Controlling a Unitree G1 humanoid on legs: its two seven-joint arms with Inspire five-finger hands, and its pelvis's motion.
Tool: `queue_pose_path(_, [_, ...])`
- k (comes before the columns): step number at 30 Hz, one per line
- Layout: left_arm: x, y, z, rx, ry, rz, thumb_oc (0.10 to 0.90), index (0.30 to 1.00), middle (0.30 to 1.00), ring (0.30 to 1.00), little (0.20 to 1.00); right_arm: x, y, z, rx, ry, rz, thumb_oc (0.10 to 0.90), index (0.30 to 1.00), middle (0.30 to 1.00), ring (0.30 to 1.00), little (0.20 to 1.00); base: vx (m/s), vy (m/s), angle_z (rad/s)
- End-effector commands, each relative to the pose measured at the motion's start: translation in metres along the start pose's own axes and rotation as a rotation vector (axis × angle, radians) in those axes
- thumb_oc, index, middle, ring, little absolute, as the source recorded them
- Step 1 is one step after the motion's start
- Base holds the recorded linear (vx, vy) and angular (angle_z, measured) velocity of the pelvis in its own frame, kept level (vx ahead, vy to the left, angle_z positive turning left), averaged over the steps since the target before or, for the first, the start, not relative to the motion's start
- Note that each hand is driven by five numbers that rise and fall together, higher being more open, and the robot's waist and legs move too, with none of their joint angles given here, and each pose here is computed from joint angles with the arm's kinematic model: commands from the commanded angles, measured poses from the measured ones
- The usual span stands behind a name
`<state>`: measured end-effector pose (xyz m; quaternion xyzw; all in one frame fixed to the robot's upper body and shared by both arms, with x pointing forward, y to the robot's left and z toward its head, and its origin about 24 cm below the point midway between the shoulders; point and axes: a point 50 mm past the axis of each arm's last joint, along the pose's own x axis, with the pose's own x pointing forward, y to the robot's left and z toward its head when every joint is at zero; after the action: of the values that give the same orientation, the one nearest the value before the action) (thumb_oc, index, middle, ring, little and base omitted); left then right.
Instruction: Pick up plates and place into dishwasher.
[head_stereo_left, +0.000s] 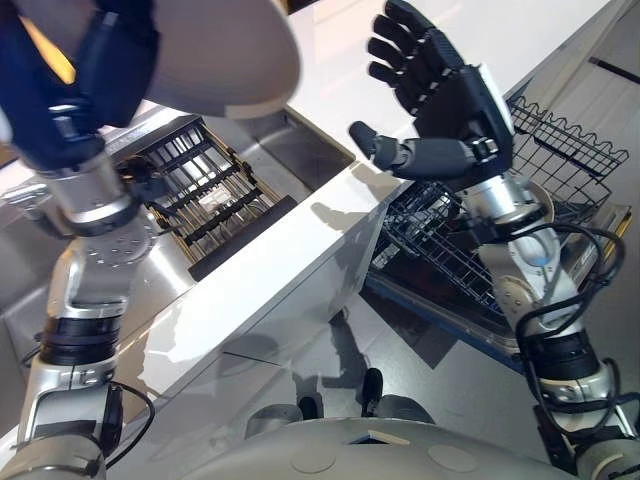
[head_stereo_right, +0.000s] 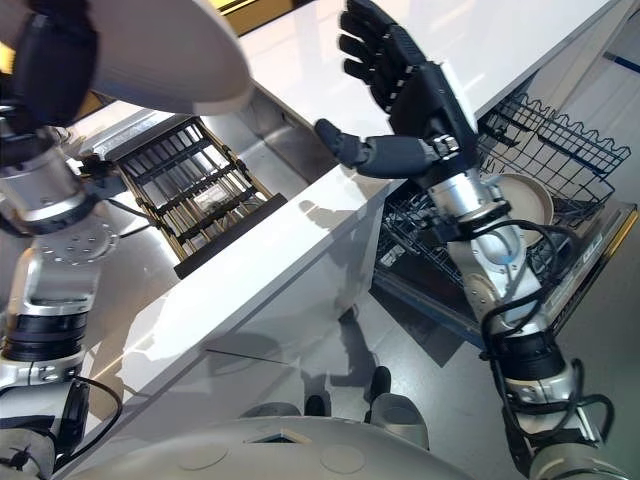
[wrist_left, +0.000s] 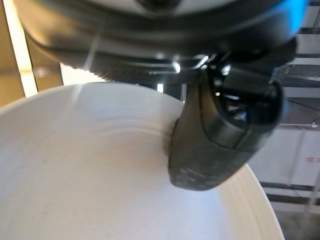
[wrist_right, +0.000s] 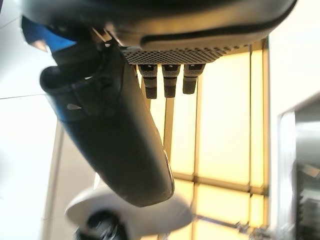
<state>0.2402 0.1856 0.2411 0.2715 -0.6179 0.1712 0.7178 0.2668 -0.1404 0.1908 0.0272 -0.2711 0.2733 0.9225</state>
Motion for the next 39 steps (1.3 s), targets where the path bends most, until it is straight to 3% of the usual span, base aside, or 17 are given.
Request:
queue_pose_path(1, [0.021,-0.012,-0.001,0.002,-0.079,0.027,0.1,0.3,0.3,0.3,0.2,0.026,0.011,0.034,0.085,-0.239,0.035,0.8,0.9,0.9,0.9,0.9,0.0,0.0,0.0])
queue_pose_path(17, [-0.013,-0.058,0.008,-0.214,0.06,-0.109,0.1,0.3,0.3,0.3,0.2,0.031,0.018,0.0,0.146,-0.122,-0.048,0.8,0.9,0.9,0.9,0.9,0.01,0.004,-0.03])
queue_pose_path(18, [-0.014,-0.06,0.01,-0.235,0.066,-0.113,0.1,0.3,0.3,0.3,0.2,0.031,0.018,-0.003,0.149,-0.109,-0.053,0.613,0.74,0.74,0.74,0.713,0.0,0.0,0.0])
queue_pose_path(19, [-0.015,-0.062,0.011,-0.258,0.076,-0.117,0.1,0.3,0.3,0.3,0.2,0.03,0.018,-0.006,0.149,-0.098,-0.062,0.364,0.526,0.526,0.526,0.464,0.0,0.0,0.0])
queue_pose_path(20, [-0.015,-0.063,0.012,-0.264,0.078,-0.119,0.1,0.3,0.3,0.3,0.2,0.03,0.018,-0.006,0.15,-0.095,-0.064,0.292,0.465,0.465,0.465,0.392,0.0,0.0,0.0])
queue_pose_path(21, [-0.015,-0.064,0.014,-0.279,0.082,-0.12,0.1,0.3,0.3,0.3,0.2,0.03,0.018,-0.007,0.154,-0.094,-0.067,0.1,0.3,0.3,0.3,0.2,0.0,0.0,0.0])
queue_pose_path(39, [-0.03,-0.087,0.047,-0.756,0.187,-0.288,0.1,0.3,0.3,0.3,0.2,0.022,0.013,-0.022,0.179,-0.064,-0.208,0.1,0.3,0.3,0.3,0.2,0.0,0.0,0.0])
